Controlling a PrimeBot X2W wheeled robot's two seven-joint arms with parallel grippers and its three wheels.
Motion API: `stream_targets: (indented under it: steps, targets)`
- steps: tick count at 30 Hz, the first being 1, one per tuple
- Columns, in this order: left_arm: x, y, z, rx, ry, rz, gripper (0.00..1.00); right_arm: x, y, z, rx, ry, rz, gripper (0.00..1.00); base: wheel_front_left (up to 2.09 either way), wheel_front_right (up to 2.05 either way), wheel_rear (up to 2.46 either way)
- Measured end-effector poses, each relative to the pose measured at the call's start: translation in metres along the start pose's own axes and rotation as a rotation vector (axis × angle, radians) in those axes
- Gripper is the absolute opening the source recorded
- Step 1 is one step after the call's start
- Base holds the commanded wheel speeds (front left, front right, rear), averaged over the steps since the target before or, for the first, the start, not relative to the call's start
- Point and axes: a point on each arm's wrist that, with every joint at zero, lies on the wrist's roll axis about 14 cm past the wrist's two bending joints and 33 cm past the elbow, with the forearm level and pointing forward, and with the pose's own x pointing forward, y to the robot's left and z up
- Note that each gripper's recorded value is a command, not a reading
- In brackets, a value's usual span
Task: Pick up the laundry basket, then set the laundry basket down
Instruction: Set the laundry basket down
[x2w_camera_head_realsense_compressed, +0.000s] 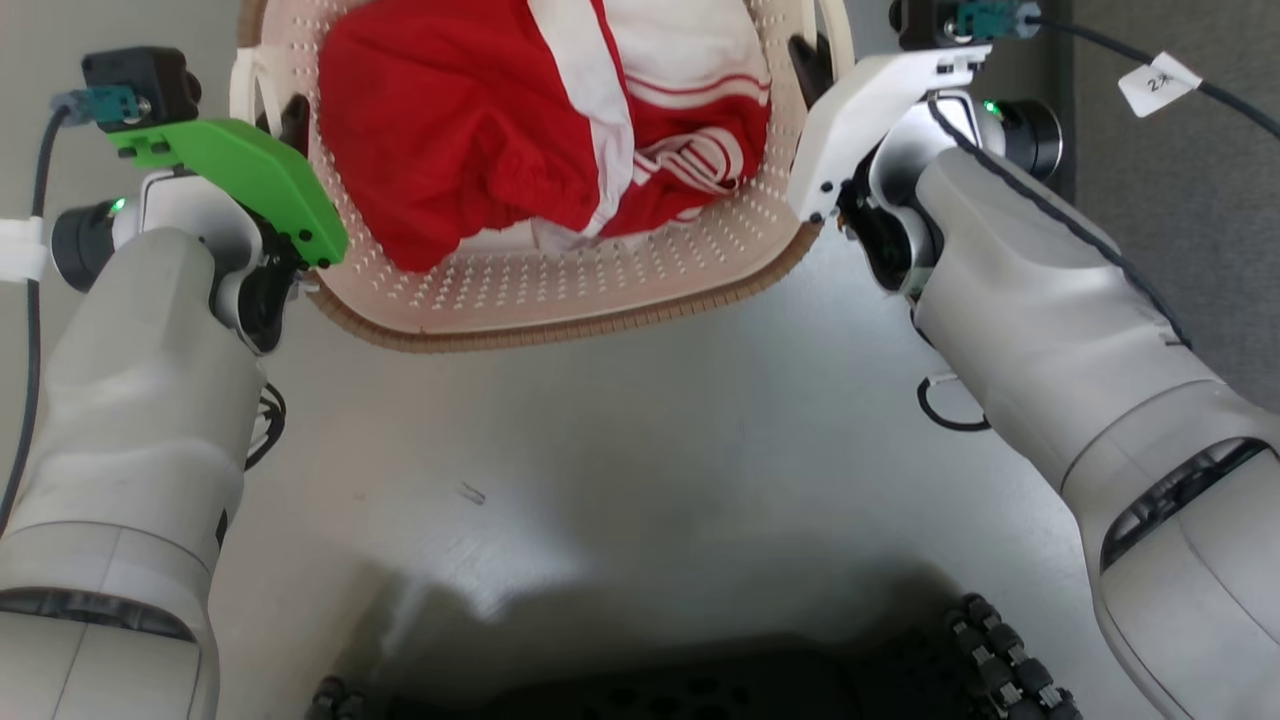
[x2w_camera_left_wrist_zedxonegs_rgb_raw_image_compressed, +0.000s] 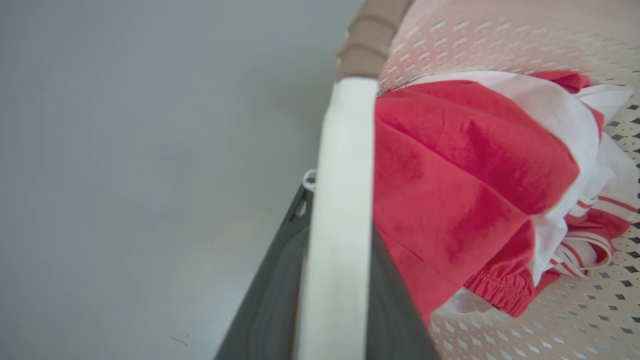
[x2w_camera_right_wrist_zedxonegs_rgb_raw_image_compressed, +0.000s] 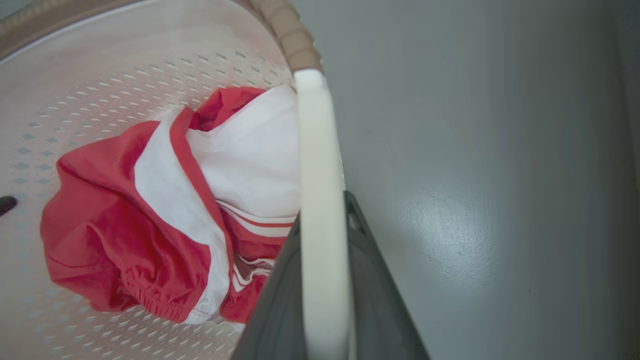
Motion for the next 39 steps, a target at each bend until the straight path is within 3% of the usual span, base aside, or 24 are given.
stream_targets:
  steps: [15, 39]
  targets:
    - [0.029, 0.013, -0.014, -0.007, 0.001, 0.002, 0.0, 0.03, -0.01, -0.02, 0.009, 0.02, -0.009, 0.0, 0.0, 0.0, 0.0]
    - [0.038, 0.021, -0.032, 0.011, 0.039, 0.01, 0.0, 0.041, -0.013, -0.04, 0.01, 0.058, -0.013, 0.0, 0.0, 0.0, 0.0]
